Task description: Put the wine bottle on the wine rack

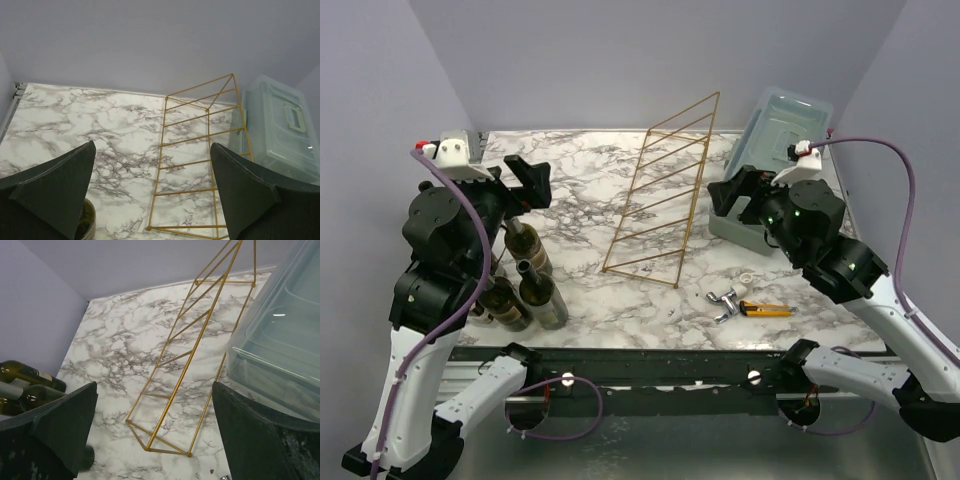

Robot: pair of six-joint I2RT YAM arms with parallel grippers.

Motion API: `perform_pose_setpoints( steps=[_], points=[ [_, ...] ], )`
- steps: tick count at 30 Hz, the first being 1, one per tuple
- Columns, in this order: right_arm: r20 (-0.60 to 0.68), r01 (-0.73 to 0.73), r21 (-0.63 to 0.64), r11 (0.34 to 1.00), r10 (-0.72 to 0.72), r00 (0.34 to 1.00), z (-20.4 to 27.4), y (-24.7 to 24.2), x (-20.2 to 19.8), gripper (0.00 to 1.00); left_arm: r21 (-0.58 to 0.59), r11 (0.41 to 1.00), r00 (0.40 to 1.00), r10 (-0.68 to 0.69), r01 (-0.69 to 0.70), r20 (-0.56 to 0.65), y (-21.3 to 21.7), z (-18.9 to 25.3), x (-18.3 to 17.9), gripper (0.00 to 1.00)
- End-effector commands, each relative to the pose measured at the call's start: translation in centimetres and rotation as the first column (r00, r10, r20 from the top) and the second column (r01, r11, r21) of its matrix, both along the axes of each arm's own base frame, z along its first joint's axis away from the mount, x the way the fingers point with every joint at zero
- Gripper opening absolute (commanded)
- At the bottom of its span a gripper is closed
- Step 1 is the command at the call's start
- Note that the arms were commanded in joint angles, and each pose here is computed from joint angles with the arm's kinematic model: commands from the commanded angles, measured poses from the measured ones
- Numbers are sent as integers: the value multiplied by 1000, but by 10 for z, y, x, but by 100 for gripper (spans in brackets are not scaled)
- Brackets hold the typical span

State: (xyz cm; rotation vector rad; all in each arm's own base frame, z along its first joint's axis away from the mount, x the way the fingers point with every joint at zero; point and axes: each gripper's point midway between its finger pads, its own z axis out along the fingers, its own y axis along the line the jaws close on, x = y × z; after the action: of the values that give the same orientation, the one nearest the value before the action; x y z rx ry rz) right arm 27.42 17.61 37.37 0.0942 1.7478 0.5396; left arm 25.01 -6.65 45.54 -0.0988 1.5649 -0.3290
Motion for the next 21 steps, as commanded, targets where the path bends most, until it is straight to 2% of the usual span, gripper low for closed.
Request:
perform_pose_setpoints(
  steps=[1,6,9,15,18,21],
  points=[
    [-48,-19,-23,1000,18,999,-3,6,2,100,15,995,994,-94,95,-52,-17,-9,0,99],
    [-146,-59,-101,993,44,988,-22,23,12,100,22,993,989,-115,118,-90,-22,-18,1,99],
    [-201,-147,-135,980,118,972,-33,43,16,100,25,991,986,-130,133,-102,-24,-21,-1,99],
    [-312,-249,-137,959,197,929,-48,84,25,100,39,992,986,-118,123,-116,-21,-24,-3,99],
    [-296,-230,-174,957,172,940,-48,113,23,100,41,994,989,-96,101,-110,-16,-22,-5,99],
    [-189,-174,-277,945,124,974,-44,150,3,100,57,995,994,-71,76,-84,-8,-13,-10,99]
  ],
)
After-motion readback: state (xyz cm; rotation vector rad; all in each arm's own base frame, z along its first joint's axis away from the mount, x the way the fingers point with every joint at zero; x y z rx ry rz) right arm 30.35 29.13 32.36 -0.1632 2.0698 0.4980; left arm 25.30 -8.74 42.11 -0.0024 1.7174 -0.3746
